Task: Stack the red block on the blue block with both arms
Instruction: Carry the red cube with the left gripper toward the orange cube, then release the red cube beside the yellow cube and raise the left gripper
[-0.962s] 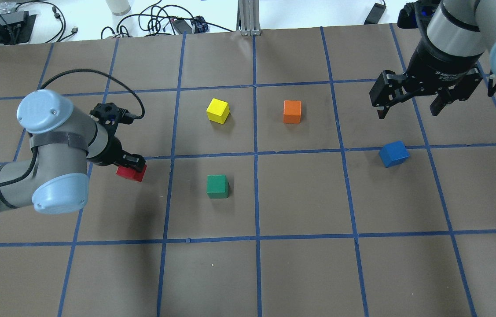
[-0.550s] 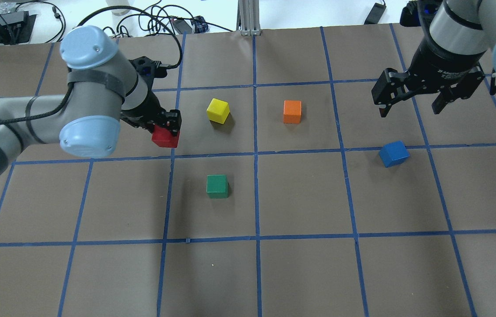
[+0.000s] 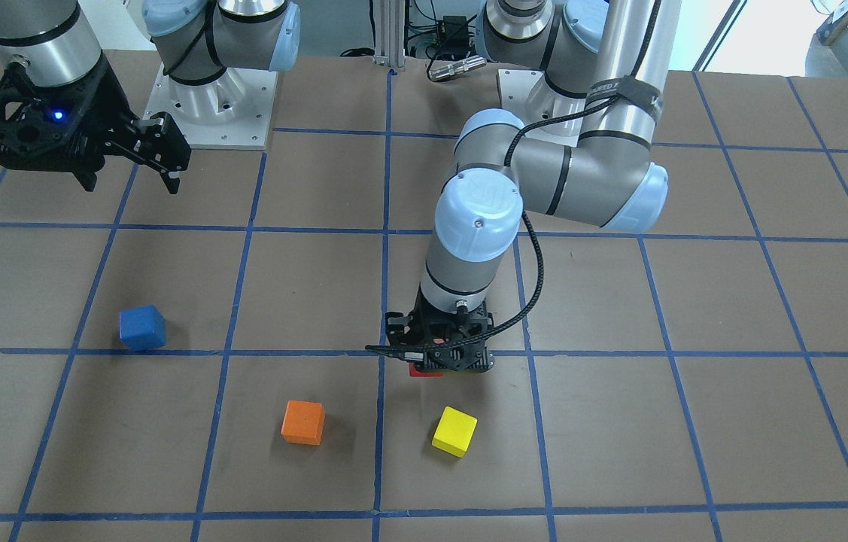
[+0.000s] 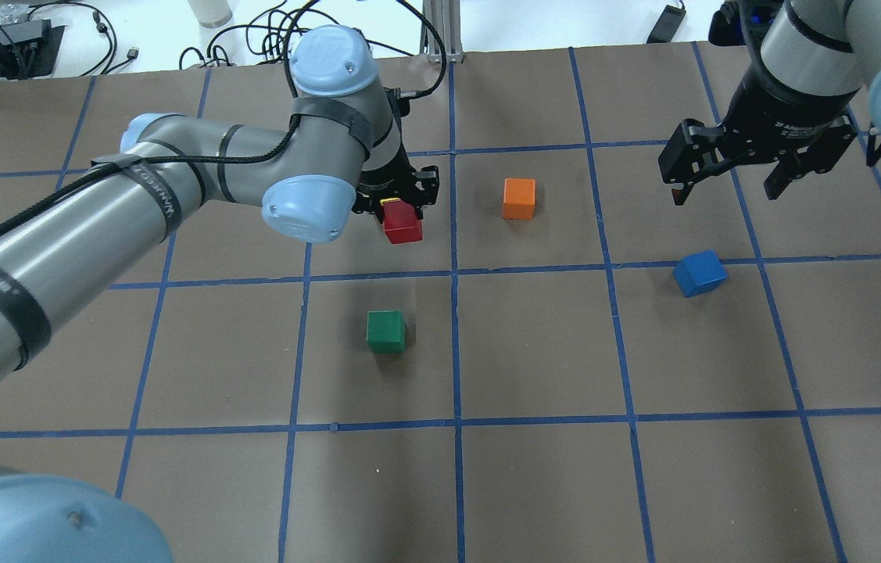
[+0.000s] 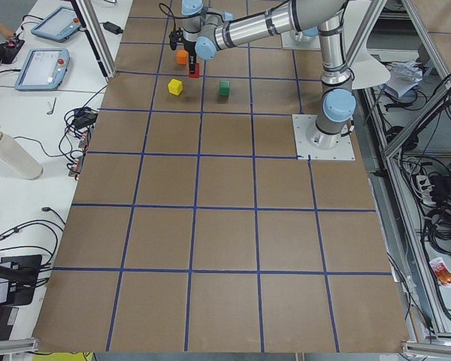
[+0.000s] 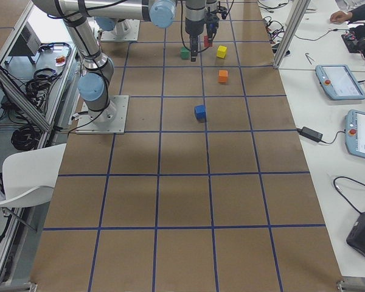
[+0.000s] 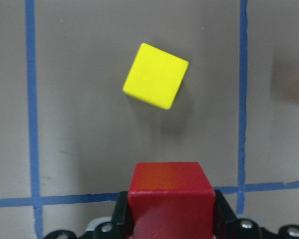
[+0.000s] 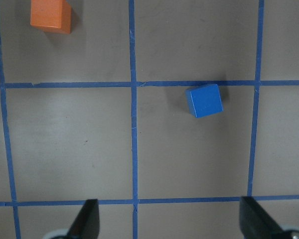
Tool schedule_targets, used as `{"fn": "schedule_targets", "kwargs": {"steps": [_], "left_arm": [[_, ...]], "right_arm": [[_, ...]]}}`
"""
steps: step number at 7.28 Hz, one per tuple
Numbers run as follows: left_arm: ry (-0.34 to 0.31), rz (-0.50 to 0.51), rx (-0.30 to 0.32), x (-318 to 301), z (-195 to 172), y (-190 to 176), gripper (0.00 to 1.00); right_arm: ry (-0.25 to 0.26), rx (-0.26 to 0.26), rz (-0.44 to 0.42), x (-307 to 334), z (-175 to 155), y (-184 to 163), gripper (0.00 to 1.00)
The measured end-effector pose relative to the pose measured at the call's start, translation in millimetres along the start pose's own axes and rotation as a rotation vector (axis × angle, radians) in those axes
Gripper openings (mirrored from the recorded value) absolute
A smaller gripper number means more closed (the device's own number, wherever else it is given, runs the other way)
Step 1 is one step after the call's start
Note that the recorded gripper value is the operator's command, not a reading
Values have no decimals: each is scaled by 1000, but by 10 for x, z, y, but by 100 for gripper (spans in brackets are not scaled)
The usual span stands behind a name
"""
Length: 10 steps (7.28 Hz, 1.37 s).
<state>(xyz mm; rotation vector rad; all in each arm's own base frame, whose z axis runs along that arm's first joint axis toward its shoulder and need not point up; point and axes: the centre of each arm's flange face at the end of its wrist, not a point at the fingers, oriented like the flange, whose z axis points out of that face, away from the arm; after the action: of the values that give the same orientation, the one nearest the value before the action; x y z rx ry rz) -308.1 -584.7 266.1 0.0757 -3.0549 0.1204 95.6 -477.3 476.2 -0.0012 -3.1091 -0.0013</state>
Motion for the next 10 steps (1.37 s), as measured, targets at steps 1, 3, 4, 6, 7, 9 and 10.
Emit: {"fn": "schedule_targets", "kwargs": {"steps": [1, 3, 4, 6, 7, 9, 10], "left_arm": [[0, -3, -5, 203, 122, 38, 0], [-16, 5, -18, 451, 398, 125, 95], [-39, 10, -18, 474, 515, 140, 100], [-51, 20, 3, 482, 562, 117, 100], [-40, 27, 23, 468, 451, 84, 100], [0, 102, 64, 190, -43, -76, 100], [8, 152, 67, -76, -349, -150, 100]], "right_arm": [[1, -5, 7, 6, 27, -22, 100], [4, -12, 13, 14, 60, -43, 100], [5, -21, 12, 17, 98, -65, 100], [5, -52, 11, 28, 237, -147, 100], [4, -60, 12, 32, 278, -172, 100], [-1, -47, 14, 28, 284, -246, 100], [-3, -21, 9, 6, 267, -309, 100]]}}
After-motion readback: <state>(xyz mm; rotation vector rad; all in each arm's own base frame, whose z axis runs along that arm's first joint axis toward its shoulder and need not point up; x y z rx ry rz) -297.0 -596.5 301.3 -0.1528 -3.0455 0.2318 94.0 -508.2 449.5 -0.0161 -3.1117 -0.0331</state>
